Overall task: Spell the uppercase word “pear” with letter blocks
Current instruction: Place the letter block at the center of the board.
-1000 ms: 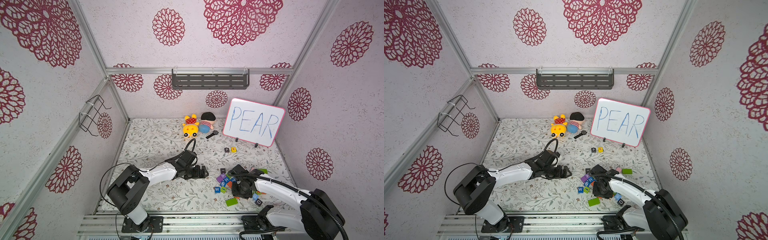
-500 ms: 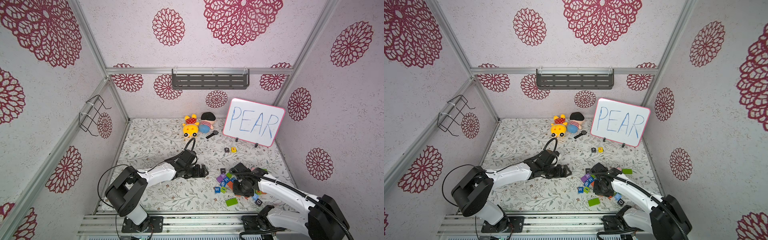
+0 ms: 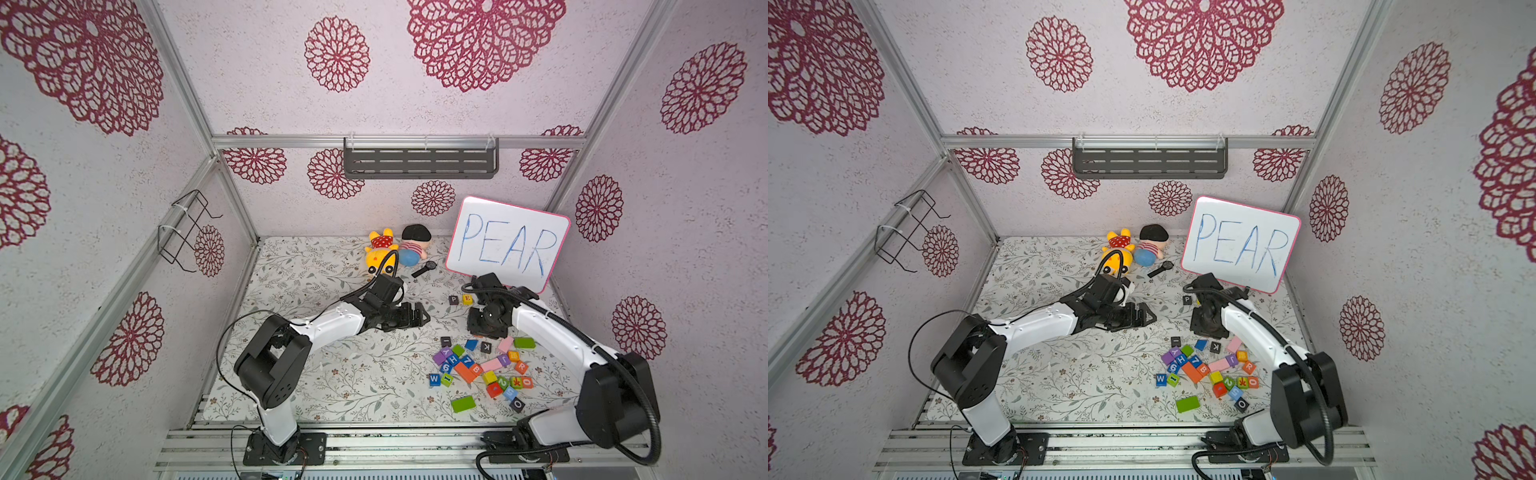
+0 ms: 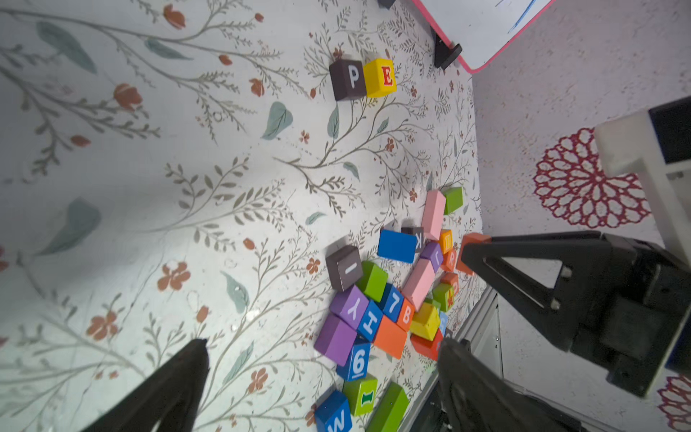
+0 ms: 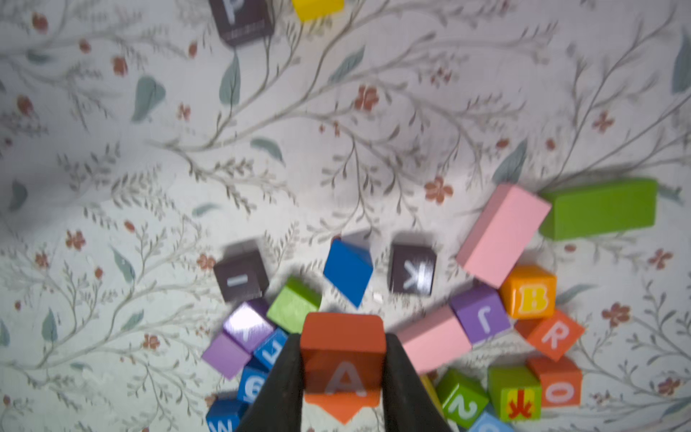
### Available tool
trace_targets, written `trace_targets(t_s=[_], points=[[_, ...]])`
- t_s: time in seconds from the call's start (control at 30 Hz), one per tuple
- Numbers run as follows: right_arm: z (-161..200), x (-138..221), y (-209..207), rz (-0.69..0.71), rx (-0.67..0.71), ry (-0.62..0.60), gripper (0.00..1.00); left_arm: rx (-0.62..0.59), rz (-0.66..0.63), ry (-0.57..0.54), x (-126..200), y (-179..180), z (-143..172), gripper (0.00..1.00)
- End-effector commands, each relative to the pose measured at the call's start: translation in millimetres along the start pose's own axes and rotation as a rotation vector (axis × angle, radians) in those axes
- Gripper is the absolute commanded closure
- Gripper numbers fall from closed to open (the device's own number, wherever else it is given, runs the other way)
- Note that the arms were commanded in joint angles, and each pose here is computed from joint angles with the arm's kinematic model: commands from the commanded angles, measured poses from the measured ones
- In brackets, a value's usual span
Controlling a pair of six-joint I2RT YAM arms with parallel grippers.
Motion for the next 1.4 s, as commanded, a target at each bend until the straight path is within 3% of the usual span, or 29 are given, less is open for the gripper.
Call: trace_targets(t_s=[0.0,0.17,0.5,1.37], points=[[-46,-10,-11,0.039,0.051,-0.064,0.77,-0.029,0.022,0.036,-8,-7,-12,0.02],[-92,-30,-26,0.042,0.033,-0.076,0.77,-0.036,0.012,0.085,-30,-3,-31,0.02],[-130,-70,-42,0.010,0.033,-0.047,0.77,-0.070,-0.035,0.167,-46,8,-47,0.02],[-138,-107,-34,-0.037,0.103,0.068,0.77,-0.080,-0.036,0.147,-56,7,-66,0.02]])
Point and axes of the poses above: each gripper's point midway between its finger pads, its own x axis back along the fingers, its own y axis along the line the jaws close on, z = x × y, the point moved 1 cm from there along x, back along the fingers, and after that the axes turned 2 degrees about x, right-handed, at the moved point
